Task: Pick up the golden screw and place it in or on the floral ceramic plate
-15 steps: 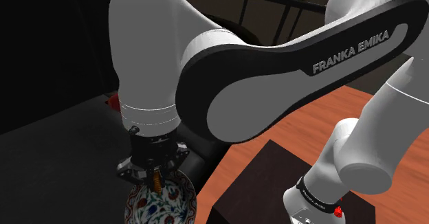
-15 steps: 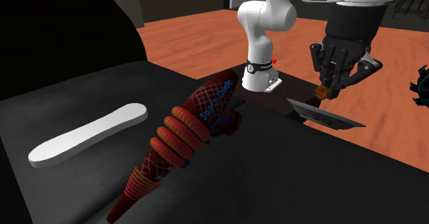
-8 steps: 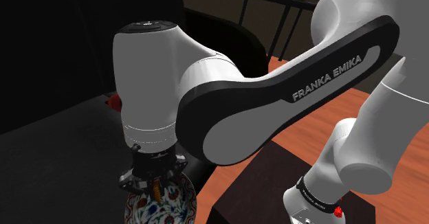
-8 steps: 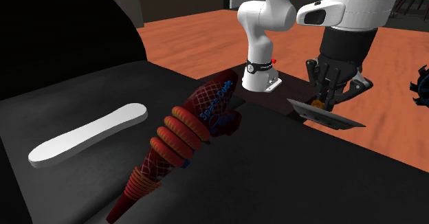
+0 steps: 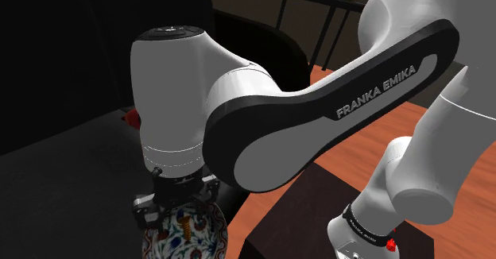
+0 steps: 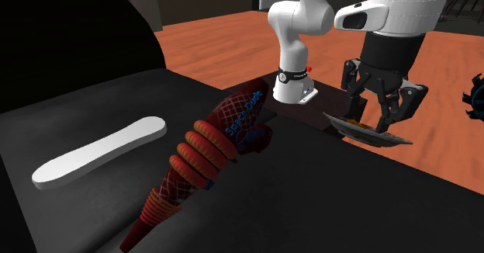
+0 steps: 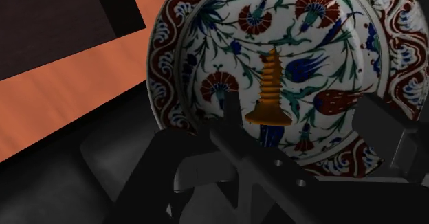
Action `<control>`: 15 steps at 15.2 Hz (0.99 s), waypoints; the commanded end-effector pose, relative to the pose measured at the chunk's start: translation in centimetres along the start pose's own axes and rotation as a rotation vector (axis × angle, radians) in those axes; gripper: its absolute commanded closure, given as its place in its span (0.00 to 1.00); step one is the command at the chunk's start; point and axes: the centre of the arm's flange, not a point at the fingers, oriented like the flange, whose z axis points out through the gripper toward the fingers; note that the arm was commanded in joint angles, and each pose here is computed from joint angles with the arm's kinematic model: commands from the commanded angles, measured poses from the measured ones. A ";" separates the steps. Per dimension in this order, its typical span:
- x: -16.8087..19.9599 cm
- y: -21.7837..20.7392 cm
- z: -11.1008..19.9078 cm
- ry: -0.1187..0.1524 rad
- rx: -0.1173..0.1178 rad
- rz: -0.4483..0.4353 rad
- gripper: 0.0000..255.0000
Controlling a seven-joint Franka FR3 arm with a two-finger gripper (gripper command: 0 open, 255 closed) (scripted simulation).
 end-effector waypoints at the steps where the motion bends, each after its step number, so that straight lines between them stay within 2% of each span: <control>1: 0.0 0.0 0.0 0.000 0.000 0.000 0.00; 4: 0.0 0.0 0.0 0.000 0.000 0.000 0.00; 8: 0.0 0.0 -5.0 0.000 0.000 0.000 0.00; 15: 0.0 0.0 -5.0 0.000 0.000 0.000 0.00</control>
